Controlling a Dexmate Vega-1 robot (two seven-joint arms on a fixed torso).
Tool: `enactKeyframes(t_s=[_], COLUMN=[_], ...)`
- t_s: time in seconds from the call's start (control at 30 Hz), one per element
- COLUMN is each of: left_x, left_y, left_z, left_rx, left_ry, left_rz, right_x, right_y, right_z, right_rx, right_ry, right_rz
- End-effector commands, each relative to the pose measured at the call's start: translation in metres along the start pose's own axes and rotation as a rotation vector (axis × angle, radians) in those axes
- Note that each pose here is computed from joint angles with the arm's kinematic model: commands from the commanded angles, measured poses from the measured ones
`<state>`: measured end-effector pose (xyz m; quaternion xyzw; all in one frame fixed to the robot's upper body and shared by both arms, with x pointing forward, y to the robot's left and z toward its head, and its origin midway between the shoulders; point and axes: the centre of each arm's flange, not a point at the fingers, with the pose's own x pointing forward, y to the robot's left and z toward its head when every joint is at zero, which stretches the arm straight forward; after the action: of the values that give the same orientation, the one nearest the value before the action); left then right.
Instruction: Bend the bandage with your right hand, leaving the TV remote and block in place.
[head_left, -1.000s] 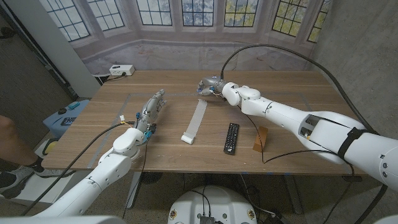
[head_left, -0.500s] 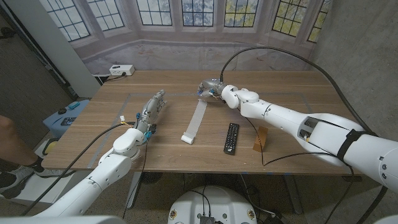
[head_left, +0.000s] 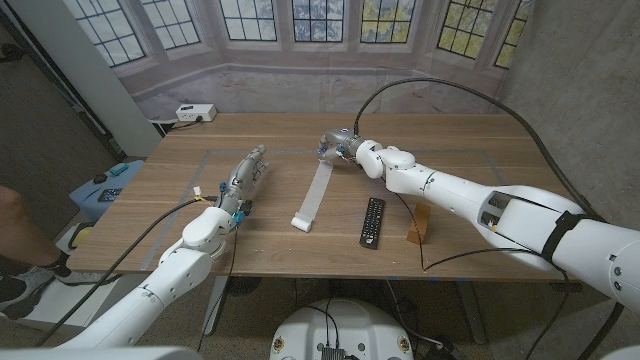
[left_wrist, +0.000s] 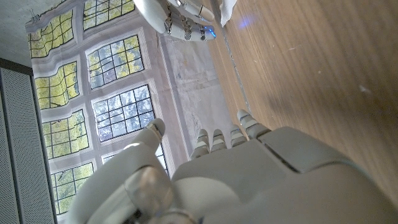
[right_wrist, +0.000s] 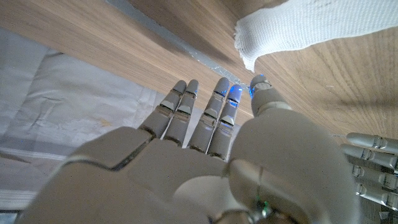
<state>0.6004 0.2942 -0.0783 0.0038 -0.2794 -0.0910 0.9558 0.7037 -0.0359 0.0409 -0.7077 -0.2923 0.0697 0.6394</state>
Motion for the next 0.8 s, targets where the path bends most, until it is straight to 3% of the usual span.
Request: enactKeyframes(t_s=[0.03, 0.8], left_x=[-0.0023, -0.0081], left_y=[-0.0031, 0.0007], left_z=[-0.0024, -0.0049], left_rx=[-0.005, -0.011], left_ry=[0.003, 0.001], left_rz=[-0.002, 0.008], right_x=[0.0008, 0.0039], right_y=[0.0061, 0.0126], right_z=[0.0026, 0.0048], right_rx=[-0.007, -0.022], right_ry=[0.003, 0.011], right_rz=[0.008, 0.004])
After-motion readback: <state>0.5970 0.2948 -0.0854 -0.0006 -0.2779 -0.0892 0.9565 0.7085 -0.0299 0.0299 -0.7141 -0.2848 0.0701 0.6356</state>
